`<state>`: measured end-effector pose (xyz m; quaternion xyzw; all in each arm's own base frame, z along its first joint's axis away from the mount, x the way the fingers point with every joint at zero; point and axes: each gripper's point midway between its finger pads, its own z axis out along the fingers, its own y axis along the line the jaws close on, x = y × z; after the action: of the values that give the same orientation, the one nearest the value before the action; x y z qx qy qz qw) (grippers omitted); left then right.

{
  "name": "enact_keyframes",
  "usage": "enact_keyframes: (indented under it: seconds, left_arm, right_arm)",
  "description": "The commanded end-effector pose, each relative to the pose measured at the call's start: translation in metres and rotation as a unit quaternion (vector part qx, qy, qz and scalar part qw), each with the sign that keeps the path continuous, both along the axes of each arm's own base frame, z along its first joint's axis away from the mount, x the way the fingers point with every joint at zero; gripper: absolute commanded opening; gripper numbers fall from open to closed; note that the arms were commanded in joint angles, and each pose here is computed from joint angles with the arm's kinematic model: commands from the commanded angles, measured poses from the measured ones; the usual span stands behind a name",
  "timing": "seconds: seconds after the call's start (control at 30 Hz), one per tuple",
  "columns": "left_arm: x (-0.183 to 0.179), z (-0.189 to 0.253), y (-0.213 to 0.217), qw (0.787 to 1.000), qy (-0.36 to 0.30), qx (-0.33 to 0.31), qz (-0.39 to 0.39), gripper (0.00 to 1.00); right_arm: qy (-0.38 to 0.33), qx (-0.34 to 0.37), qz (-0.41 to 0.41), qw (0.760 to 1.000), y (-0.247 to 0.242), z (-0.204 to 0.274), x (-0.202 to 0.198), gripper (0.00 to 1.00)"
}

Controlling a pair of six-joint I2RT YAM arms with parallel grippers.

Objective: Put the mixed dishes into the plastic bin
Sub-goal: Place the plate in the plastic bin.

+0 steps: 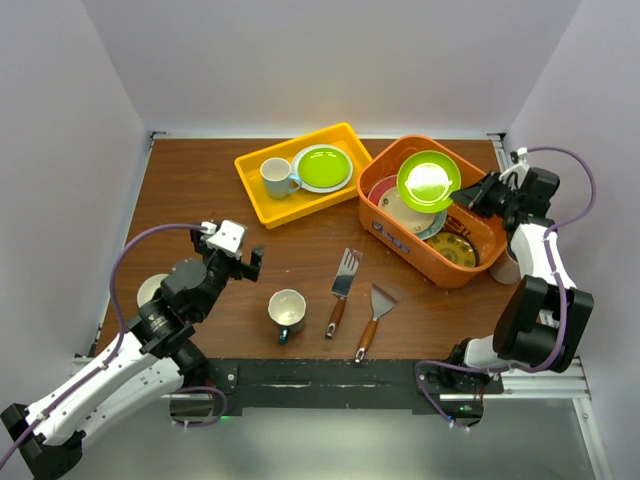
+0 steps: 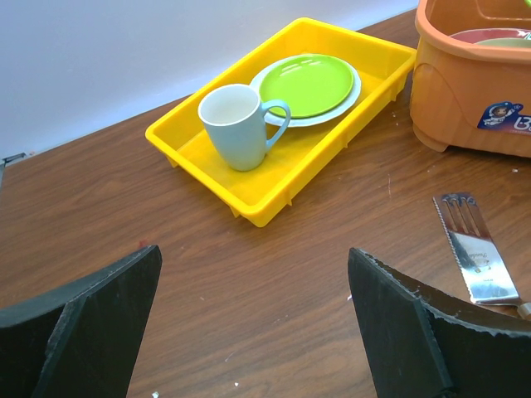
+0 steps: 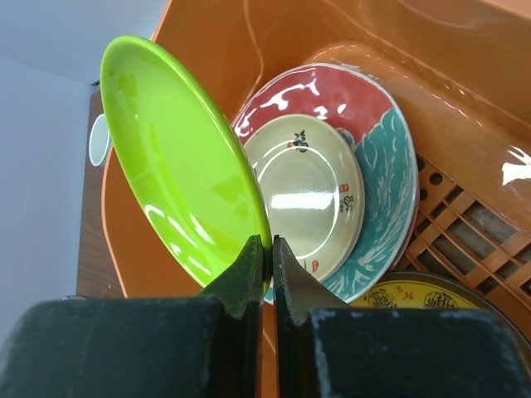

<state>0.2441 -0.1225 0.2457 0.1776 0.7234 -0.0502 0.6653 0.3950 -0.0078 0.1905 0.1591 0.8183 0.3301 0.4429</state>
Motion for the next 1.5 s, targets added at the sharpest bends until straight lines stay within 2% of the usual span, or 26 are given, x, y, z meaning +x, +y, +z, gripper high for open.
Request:
enact_keyframes:
  seconds: [0.0,0.17,0.33,0.67,0.87,1.07,1.3,1.47]
  left_arm:
    - [0.003,0.009,-0.001,1.0,-0.015,-0.012,-0.001,1.0]
    - [0.003,0.009,-0.001,1.0,-0.015,-0.012,0.0,1.0]
    - [0.003,0.008,-0.002,1.0,-0.014,-0.009,0.0,1.0]
    - [0.004,0.007,-0.002,1.0,-0.012,-0.008,0.0,1.0]
    - [0.004,0.006,-0.002,1.0,-0.011,-0.008,0.0,1.0]
    - [0.004,0.006,-0.003,1.0,-0.011,-0.008,-0.001,1.0]
    - [0.004,0.006,-0.003,1.0,-0.011,-0.008,-0.002,1.0]
    - [0.004,0.006,-0.004,1.0,-0.011,-0.009,-0.003,1.0]
  right_arm:
    - [-0.001,-0.007,-0.026,1.0,-0.01,-0.001,0.006,0.0]
    - [0.024,-0.002,-0.038,0.999,-0.011,-0.018,0.006,0.0]
    - [0.08,-0.007,-0.035,0.996,0.001,-0.049,0.009,0.0]
    - [0.119,-0.04,-0.048,0.991,0.007,-0.076,0.017,0.0]
    - [0.132,-0.044,-0.052,0.989,0.005,-0.085,0.019,0.08]
    - [0.133,-0.051,-0.05,0.989,0.004,-0.087,0.018,0.22]
    - [0.089,-0.08,-0.041,0.992,0.002,-0.059,0.016,0.53]
    - [0.041,-0.109,-0.029,0.993,0.001,-0.029,0.012,0.68]
